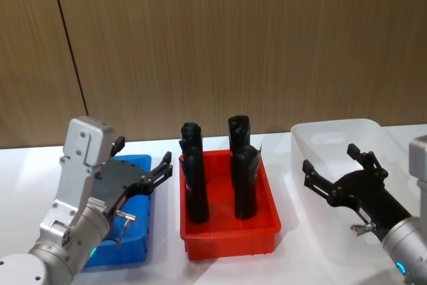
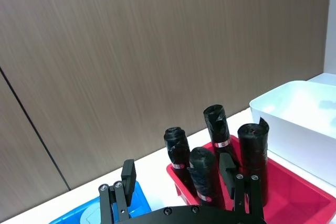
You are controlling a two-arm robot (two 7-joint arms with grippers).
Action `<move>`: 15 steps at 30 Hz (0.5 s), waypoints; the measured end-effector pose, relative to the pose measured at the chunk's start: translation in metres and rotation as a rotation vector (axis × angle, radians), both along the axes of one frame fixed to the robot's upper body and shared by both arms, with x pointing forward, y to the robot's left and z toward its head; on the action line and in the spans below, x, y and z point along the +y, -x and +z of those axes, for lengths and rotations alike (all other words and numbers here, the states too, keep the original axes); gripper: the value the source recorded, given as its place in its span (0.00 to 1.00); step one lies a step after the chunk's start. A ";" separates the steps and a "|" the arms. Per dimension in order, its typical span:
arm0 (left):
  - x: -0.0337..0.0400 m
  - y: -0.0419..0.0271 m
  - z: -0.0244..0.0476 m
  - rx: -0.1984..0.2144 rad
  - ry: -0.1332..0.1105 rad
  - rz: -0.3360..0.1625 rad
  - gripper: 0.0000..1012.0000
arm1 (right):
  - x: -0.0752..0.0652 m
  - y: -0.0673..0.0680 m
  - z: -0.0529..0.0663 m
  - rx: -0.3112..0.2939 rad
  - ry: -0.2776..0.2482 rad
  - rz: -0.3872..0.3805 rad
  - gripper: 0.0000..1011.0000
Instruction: Pick the cotton swabs from the blue box and place them into the white box.
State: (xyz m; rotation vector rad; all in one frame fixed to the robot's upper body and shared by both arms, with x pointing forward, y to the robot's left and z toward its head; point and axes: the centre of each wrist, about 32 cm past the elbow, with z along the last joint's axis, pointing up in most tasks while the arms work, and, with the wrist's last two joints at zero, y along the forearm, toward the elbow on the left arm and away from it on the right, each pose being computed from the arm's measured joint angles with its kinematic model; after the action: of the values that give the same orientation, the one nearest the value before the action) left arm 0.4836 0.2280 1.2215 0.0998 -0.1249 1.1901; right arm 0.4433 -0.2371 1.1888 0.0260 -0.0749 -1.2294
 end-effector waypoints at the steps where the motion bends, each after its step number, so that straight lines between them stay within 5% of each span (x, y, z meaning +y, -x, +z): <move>1: 0.0006 -0.0003 -0.0007 0.002 0.002 0.002 1.00 | 0.000 0.000 0.000 0.000 0.000 0.000 0.99; 15: 0.0139 -0.0054 -0.0133 0.037 0.034 0.061 1.00 | 0.000 0.000 0.000 0.000 0.000 0.000 0.99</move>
State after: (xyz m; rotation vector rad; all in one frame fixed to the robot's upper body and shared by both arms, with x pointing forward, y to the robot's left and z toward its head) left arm 0.4890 0.2419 1.2082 0.0970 -0.0694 1.2500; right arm 0.4433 -0.2371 1.1887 0.0261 -0.0749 -1.2295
